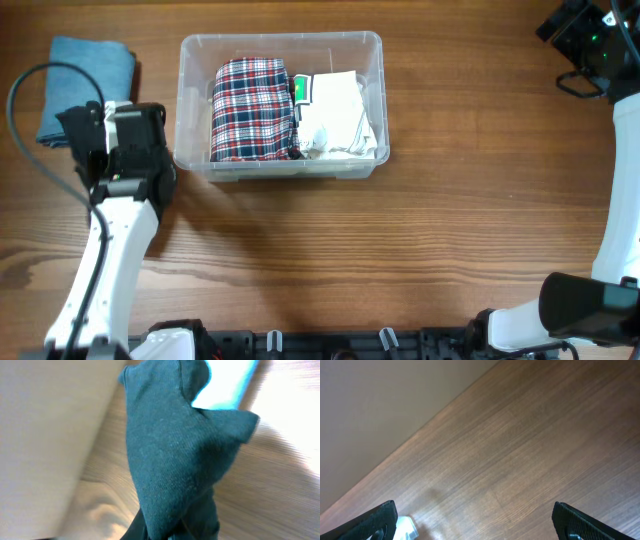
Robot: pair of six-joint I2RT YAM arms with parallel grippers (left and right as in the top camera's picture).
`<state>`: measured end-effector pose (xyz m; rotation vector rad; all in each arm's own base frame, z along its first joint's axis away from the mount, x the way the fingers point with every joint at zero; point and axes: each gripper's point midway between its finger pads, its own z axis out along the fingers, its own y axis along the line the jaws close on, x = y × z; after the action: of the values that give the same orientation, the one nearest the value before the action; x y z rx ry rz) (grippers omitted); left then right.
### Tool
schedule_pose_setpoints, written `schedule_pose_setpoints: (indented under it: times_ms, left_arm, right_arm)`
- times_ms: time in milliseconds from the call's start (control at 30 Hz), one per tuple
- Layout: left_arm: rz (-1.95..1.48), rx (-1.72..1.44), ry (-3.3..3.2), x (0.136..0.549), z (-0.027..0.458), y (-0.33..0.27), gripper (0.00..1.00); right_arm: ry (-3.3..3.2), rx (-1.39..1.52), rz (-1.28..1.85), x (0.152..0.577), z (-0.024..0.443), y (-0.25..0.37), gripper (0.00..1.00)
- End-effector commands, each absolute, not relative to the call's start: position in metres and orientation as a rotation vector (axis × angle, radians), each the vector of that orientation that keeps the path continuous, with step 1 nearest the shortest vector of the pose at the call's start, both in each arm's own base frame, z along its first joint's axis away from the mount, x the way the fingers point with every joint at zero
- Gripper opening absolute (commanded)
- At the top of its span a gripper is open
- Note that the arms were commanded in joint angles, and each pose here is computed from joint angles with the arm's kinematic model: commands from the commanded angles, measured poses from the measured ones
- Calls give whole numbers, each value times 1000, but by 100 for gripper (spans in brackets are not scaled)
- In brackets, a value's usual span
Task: Pack container
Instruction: 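Grasp the black cloth with the left gripper and lift it, then carry the black cloth over the box and lower it onto the plaid cloth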
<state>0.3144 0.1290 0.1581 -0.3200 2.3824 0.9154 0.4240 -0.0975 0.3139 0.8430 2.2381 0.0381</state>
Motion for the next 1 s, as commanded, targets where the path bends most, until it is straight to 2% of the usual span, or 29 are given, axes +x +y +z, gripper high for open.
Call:
schedule_pose_setpoints:
  times_ms: [0, 133, 433, 600, 833, 967]
  left_arm:
    - [351, -452, 2355, 327, 160, 76, 4]
    - [45, -438, 2319, 331, 186, 40, 4]
    - [13, -410, 2318, 304, 293, 33, 4]
    - [-512, -151, 2248, 315, 330, -43, 4]
    - [-1079, 206, 2115, 336, 350, -116, 4]
    - [-1200, 204, 2169, 361, 319, -123, 4]
  right_arm:
    - [2232, 861, 29, 425, 312, -100, 100]
    - [2232, 861, 29, 425, 312, -100, 100]
    - [2232, 861, 29, 425, 312, -100, 100]
    - [2232, 861, 29, 425, 312, -100, 100]
    - [2232, 861, 29, 425, 312, -100, 100]
    - [2232, 861, 29, 425, 312, -100, 100]
